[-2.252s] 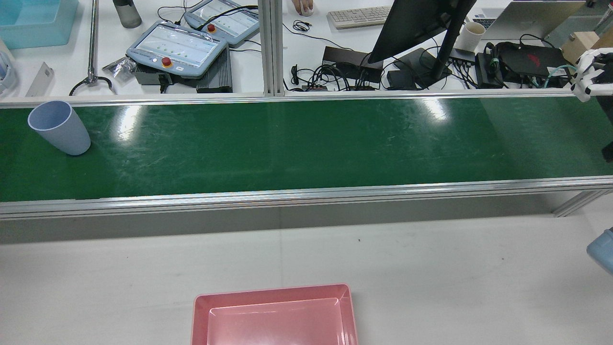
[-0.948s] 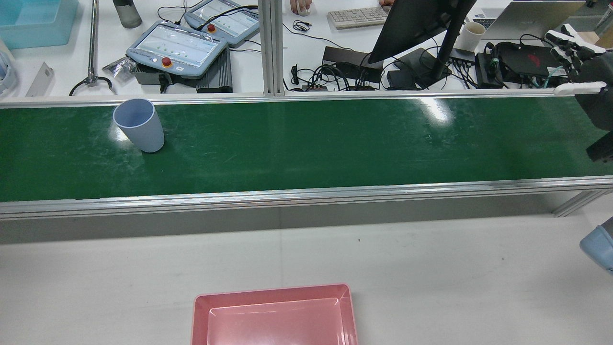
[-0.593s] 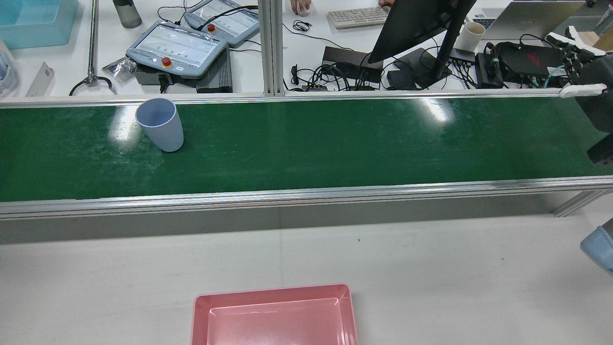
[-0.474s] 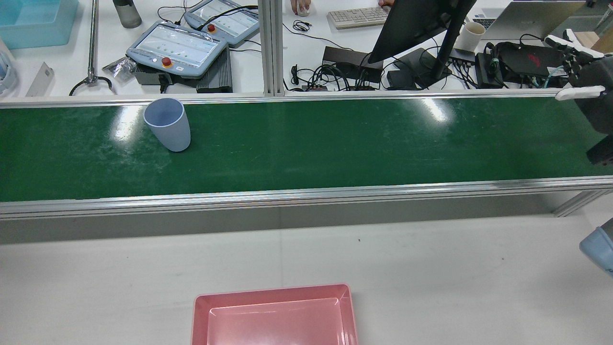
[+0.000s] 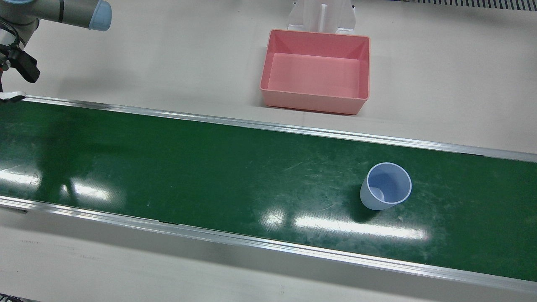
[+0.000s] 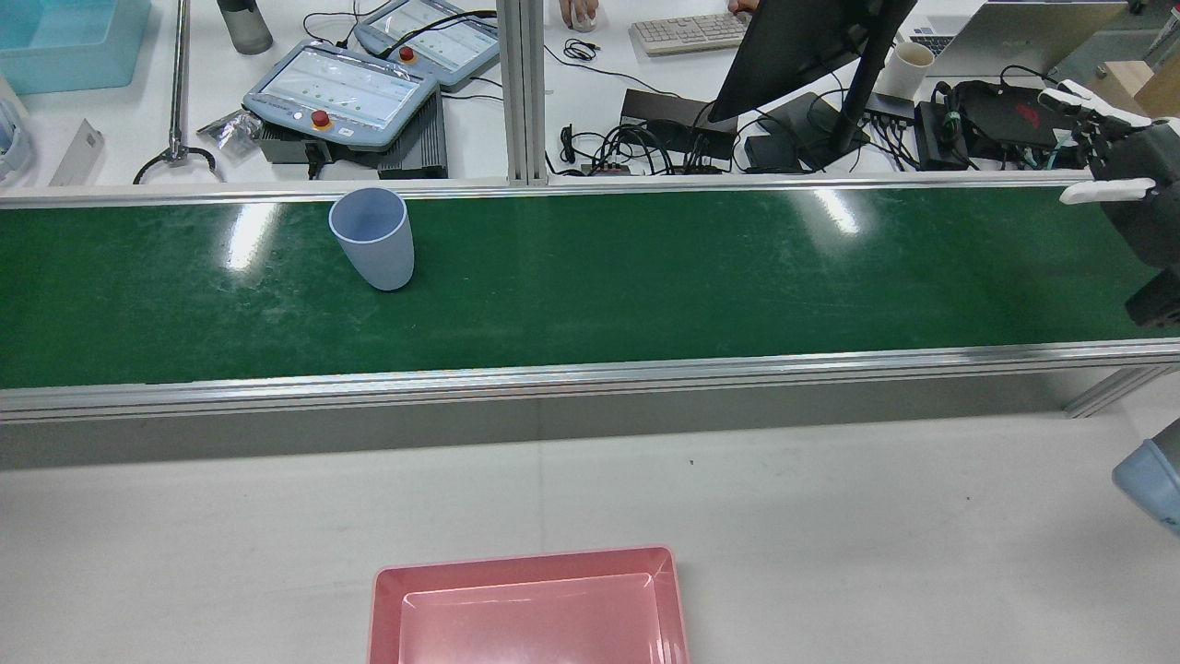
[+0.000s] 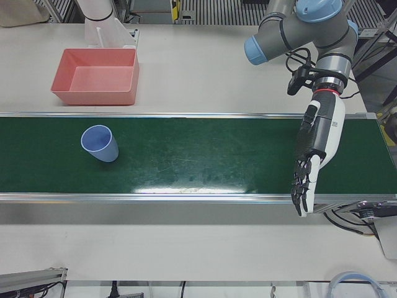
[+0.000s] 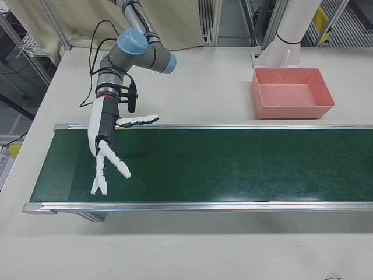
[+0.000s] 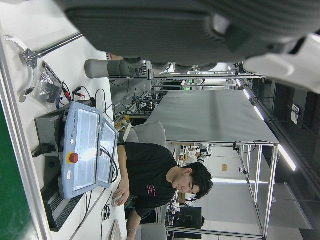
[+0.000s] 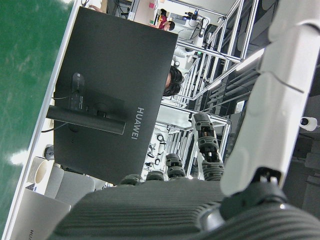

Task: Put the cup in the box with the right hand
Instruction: 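Move the right hand over the conveyor toward the approaching blue cup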

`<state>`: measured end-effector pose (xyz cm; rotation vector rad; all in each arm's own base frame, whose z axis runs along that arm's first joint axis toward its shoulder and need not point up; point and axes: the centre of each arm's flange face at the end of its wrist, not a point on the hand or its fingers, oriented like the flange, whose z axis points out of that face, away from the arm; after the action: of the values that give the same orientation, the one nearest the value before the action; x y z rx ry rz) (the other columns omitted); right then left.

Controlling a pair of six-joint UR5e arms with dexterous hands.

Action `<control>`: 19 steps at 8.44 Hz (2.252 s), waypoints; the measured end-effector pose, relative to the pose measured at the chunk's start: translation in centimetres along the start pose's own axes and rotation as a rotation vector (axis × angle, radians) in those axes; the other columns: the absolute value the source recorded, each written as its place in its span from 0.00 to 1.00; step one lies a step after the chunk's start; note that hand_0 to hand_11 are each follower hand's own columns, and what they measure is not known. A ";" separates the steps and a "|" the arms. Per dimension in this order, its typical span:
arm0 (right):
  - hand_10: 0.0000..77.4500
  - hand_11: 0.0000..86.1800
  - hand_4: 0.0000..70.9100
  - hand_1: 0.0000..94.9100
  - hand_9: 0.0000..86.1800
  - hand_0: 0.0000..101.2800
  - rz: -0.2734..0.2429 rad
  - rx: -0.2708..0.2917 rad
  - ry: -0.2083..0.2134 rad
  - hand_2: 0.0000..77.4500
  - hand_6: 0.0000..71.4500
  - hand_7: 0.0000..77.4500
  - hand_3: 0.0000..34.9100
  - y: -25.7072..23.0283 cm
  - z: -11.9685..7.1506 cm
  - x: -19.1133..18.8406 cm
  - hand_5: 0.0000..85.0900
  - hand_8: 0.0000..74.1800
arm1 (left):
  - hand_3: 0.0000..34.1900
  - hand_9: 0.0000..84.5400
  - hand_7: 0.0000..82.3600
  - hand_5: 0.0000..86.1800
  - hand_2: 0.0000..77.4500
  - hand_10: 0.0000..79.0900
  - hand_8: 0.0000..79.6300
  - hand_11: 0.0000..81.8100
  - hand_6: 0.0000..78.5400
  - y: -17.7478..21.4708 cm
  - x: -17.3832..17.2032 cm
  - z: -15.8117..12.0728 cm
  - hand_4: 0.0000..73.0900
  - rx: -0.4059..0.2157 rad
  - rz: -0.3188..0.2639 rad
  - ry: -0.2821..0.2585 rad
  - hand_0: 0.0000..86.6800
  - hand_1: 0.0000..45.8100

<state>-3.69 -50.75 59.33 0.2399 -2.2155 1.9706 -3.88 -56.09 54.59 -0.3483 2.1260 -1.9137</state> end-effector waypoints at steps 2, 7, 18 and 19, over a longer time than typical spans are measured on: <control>0.00 0.01 0.14 0.11 0.01 0.57 -0.001 0.002 0.010 0.01 0.04 0.20 0.00 0.0 0.1 0.5 0.05 0.01 | 0.00 0.00 0.00 0.00 0.02 0.00 0.00 0.00 0.00 0.0 0.0 0.0 0.01 0.000 0.000 0.000 0.00 0.01; 0.00 0.01 0.17 0.12 0.03 0.57 -0.003 0.007 0.014 0.01 0.08 0.28 0.00 -0.4 0.3 0.8 0.05 0.01 | 0.00 0.00 0.00 0.00 0.02 0.00 0.00 0.00 0.01 0.0 0.0 0.0 0.01 0.000 0.000 0.001 0.00 0.01; 0.00 0.01 0.17 0.17 0.03 0.57 0.014 -0.019 0.051 0.01 0.07 0.32 0.00 1.1 0.6 2.9 0.06 0.01 | 0.00 0.00 0.00 0.00 0.02 0.00 0.00 0.00 0.00 0.0 0.0 0.0 0.01 0.000 0.000 0.000 0.00 0.01; 0.00 0.01 0.17 0.21 0.03 0.57 0.016 -0.023 0.053 0.04 0.08 0.30 0.00 1.3 0.7 3.1 0.06 0.01 | 0.00 0.00 0.00 0.00 0.02 0.00 0.00 0.00 0.01 0.0 0.0 0.0 0.01 0.001 0.000 0.000 0.00 0.01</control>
<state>-6.99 -51.35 58.69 0.1654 -2.2121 1.9357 -3.88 -56.09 54.63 -0.3480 2.1254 -1.9149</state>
